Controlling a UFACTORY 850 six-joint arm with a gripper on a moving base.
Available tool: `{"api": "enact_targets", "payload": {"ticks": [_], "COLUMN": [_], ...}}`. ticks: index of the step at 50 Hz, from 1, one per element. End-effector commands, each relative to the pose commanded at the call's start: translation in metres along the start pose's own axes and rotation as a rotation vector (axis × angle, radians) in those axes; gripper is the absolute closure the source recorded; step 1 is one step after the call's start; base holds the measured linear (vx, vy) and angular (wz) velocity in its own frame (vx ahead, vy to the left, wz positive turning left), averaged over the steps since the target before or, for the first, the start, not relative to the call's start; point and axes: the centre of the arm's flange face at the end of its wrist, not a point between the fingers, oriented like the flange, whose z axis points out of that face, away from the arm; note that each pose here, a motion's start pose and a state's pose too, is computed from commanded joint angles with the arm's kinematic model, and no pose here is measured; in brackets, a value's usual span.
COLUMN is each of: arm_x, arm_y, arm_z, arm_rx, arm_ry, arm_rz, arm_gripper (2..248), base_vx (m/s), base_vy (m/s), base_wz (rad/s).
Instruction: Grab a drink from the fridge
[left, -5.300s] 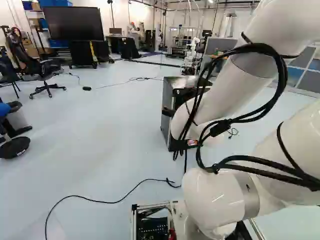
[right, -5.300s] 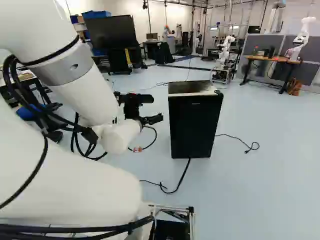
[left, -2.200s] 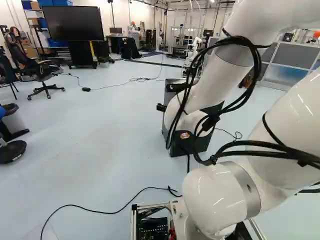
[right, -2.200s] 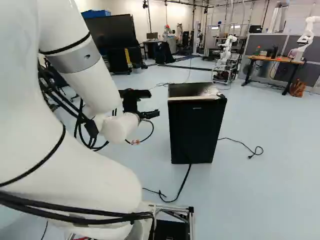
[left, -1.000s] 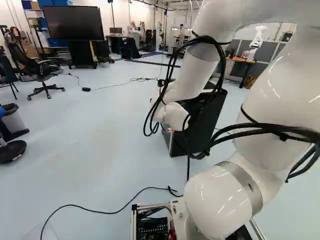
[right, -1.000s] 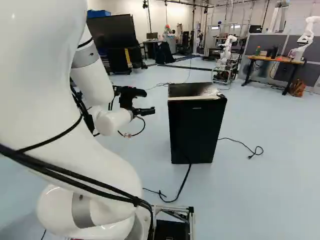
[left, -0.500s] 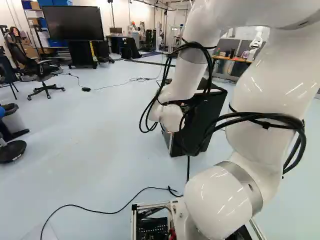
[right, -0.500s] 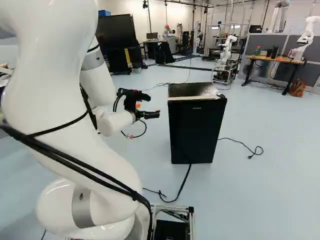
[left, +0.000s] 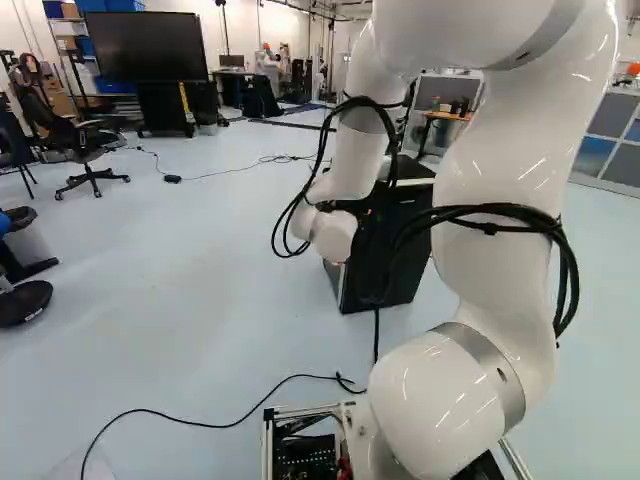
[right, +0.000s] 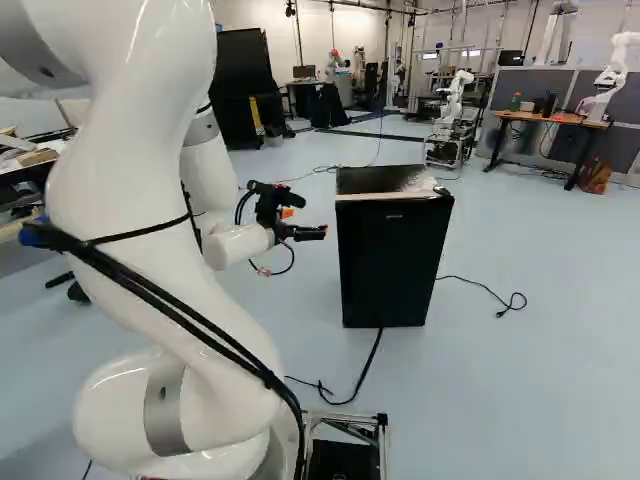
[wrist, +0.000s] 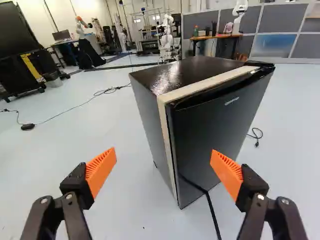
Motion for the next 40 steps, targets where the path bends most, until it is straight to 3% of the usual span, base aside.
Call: {"api": "enact_targets", "payload": {"ticks": [27,40], "arm_x": [-0.022,-0.023], "arm_y": [-0.017,-0.028], "arm_z": [0.052,0.076], "arm_rx": [-0.076,-0.089], "arm_ry": [-0.007,0.006], "arm_rz": [0.008,0.024], "arm_gripper": [3,3], "base_vx": [0.0,0.0], "base_vy": [0.0,0.0], "base_wz": [0.0,0.0]}}
